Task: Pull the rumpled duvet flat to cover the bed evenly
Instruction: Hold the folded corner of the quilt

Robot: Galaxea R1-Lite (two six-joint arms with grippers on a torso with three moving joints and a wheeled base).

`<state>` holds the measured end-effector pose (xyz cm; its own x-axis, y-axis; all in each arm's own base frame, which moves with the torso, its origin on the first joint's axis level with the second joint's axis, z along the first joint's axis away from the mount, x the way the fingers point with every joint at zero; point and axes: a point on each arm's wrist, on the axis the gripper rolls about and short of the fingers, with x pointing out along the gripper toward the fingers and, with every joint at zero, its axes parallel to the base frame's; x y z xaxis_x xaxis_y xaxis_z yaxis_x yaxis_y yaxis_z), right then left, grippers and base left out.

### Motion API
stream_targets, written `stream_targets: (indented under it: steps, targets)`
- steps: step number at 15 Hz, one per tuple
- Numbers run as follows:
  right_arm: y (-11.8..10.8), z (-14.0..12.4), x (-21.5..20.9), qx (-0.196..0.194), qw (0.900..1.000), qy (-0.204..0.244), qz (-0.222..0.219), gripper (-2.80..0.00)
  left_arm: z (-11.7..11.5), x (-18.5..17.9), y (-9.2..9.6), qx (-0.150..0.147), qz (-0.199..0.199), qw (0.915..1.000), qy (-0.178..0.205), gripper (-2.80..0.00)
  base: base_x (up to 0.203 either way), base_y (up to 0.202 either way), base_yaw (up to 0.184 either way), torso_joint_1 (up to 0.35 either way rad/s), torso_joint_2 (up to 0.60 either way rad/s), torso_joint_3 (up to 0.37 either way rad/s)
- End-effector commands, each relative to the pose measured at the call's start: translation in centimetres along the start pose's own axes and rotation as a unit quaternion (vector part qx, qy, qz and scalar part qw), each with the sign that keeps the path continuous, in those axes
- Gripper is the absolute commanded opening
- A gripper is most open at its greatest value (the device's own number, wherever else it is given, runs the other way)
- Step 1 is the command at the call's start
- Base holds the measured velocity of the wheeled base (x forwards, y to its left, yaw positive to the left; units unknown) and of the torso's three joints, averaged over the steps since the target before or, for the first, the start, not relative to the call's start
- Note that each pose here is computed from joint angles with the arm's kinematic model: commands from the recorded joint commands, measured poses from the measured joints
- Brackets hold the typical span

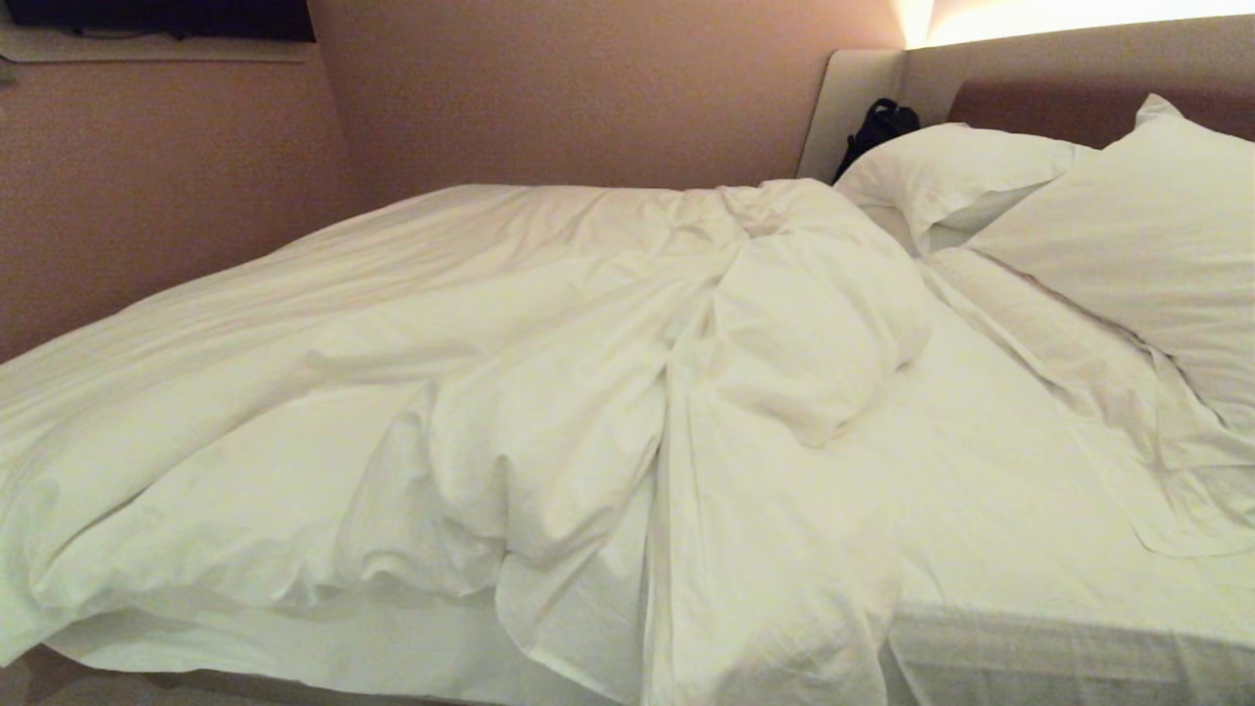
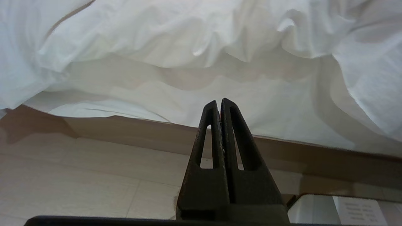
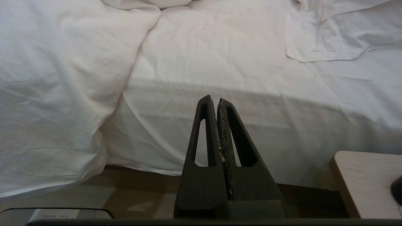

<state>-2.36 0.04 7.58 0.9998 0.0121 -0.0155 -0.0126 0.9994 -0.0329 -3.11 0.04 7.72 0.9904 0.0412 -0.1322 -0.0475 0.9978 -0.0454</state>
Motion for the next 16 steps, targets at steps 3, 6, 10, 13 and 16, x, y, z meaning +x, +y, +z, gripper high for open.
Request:
stream_targets:
  steps: [3, 6, 10, 13, 16]
  targets:
    - [0.00, -0.01, 0.00, -0.001, 1.000, 0.000, 0.000, -2.80, -0.01, 0.00, 0.00, 0.000, 0.001, 1.0000, 0.000, -2.80, 0.000, 0.000, 0.000, 0.000, 0.00, 0.000]
    - [0.00, -0.01, 0.00, 0.000, 1.000, 0.000, 0.000, -2.80, -0.01, 0.00, 0.00, 0.000, 0.001, 1.0000, 0.000, -2.80, 0.000, 0.000, 0.000, 0.000, 0.00, 0.000]
    - [0.00, -0.01, 0.00, -0.001, 1.000, 0.000, 0.000, -2.80, -0.01, 0.00, 0.00, 0.000, 0.001, 1.0000, 0.000, -2.80, 0.000, 0.000, 0.000, 0.000, 0.00, 0.000]
    - [0.00, -0.01, 0.00, 0.000, 1.000, 0.000, 0.000, -2.80, -0.01, 0.00, 0.00, 0.000, 0.001, 1.0000, 0.000, -2.80, 0.000, 0.000, 0.000, 0.000, 0.00, 0.000]
    - [0.00, -0.03, 0.01, -0.002, 1.000, 0.000, -0.001, -2.80, -0.01, 0.00, 0.00, 0.000, 0.001, 1.0000, 0.000, -2.80, 0.000, 0.000, 0.000, 0.000, 0.00, 0.000]
